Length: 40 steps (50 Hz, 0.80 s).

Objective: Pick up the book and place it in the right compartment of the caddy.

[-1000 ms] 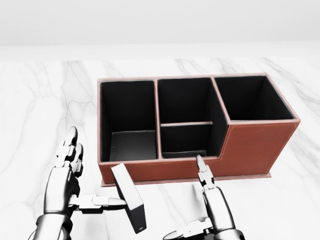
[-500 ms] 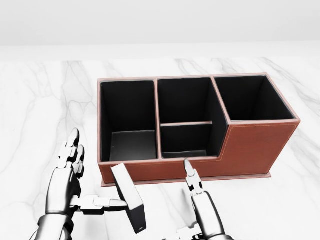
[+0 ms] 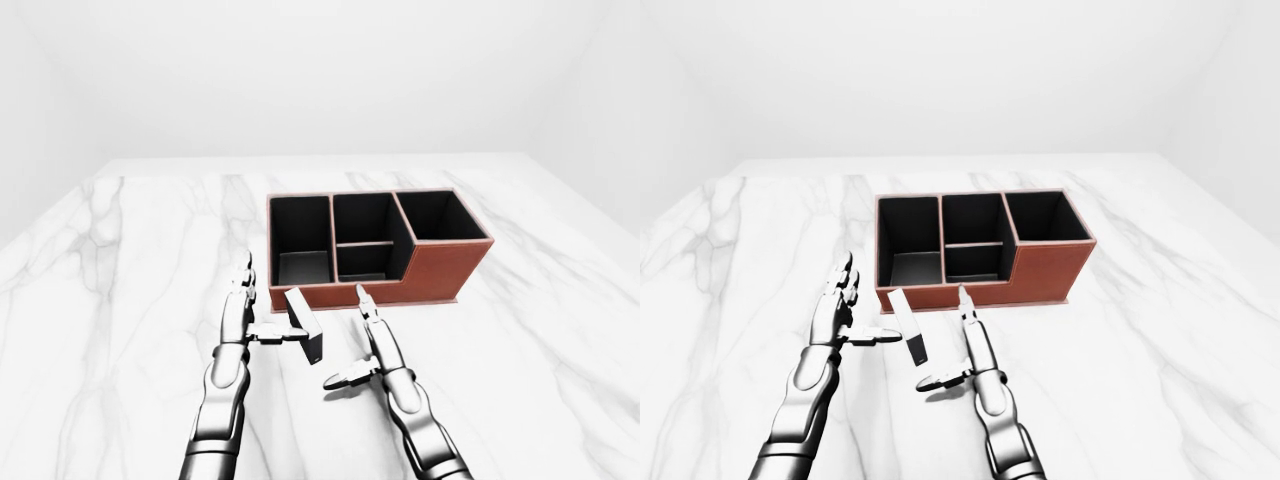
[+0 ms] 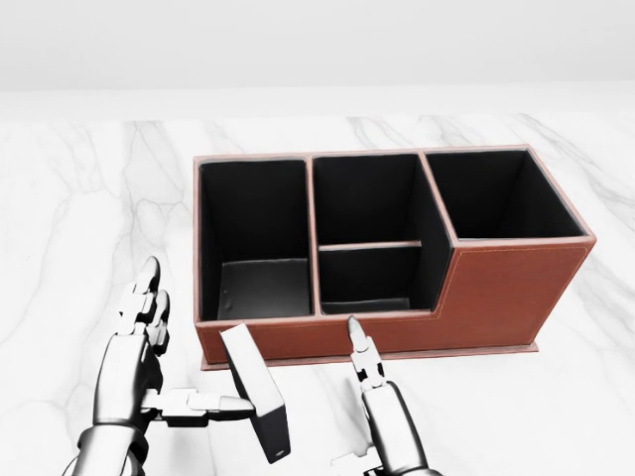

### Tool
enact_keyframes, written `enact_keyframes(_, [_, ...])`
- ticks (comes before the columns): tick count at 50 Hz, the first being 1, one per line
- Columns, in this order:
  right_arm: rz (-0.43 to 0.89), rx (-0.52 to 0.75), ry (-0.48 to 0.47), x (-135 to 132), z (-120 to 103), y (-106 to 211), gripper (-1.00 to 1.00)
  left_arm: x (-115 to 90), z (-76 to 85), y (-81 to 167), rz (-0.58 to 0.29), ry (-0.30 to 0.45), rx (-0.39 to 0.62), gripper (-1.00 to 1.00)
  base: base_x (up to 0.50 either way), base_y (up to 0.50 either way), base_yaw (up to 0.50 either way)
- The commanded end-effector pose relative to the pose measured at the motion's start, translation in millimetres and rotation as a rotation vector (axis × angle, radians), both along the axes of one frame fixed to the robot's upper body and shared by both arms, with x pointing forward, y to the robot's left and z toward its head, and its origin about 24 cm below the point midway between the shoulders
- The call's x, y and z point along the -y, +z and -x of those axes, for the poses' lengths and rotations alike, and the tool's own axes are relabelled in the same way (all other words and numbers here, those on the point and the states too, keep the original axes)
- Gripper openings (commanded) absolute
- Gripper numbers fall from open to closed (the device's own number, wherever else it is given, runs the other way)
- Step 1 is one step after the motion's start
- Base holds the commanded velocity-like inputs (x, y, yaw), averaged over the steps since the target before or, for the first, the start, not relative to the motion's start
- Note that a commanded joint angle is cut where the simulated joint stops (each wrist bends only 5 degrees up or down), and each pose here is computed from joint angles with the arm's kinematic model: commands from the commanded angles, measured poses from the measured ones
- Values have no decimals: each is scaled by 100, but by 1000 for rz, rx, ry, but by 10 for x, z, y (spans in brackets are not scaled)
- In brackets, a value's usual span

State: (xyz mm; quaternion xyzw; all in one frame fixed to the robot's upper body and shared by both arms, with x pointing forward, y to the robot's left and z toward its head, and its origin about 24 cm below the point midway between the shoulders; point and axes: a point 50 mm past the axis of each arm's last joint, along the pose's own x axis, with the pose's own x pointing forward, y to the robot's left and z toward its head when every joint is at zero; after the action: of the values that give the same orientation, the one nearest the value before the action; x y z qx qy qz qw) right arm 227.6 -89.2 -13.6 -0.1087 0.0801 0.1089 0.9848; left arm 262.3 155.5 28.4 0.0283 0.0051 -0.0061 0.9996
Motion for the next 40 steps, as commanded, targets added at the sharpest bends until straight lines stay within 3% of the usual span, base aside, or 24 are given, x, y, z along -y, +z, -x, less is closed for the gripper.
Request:
enact_keyframes(1, [-15, 12, -11, -44, 2, 26, 100, -4, -2, -8, -2, 2, -4, 100, 0, 0, 0])
enact_keyframes(25, [-2, 65, 29, -271, 68, 120, 100, -18, -1, -3, -5, 7, -2, 100, 0, 0, 0])
enact_keyframes(40, [2, 28, 54, -396, -23, 43, 100, -10, -7, -18, -6, 6, -8, 100, 0, 0, 0])
